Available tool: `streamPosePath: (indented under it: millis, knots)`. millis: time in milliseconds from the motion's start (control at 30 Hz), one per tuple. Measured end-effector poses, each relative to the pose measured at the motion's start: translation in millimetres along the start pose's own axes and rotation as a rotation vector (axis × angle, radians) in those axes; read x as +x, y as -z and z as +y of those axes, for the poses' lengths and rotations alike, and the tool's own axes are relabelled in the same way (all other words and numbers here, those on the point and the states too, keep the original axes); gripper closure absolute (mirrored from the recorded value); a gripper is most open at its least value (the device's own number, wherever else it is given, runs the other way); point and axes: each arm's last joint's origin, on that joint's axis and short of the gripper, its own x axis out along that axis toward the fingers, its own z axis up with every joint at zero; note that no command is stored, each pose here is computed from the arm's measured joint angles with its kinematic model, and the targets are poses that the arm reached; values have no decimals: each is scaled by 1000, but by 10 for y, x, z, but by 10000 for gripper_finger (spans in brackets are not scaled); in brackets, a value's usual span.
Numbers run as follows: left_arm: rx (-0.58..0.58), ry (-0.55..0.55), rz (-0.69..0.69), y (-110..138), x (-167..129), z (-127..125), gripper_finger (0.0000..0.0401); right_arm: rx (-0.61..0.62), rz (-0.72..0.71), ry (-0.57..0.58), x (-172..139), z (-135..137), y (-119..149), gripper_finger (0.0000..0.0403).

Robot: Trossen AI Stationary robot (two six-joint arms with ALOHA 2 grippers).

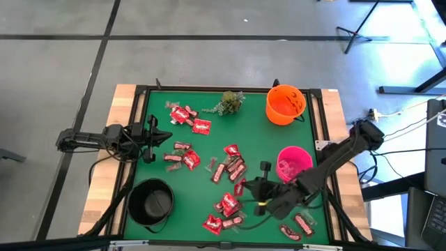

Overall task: Sort candy
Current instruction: Put the red candy into the orange bucket

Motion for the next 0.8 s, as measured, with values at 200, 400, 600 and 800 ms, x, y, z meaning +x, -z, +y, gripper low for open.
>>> streamPosePath:
  millis: [200, 400, 600, 800]
  knots:
    - [0, 0, 0, 0, 0, 0, 401, 11, -128, -2, -46, -286, -16, 403]
    - [0, 0, 0, 1, 0, 0, 401, 51, -218, -46, 25, -691, 71, 403]
    - [0, 0, 0, 0, 0, 0, 401, 92, -232, 35, 4, -1129, 171, 403]
    - [0, 0, 0, 1, 0, 0, 401, 151, -244, 165, -121, -1636, 351, 403]
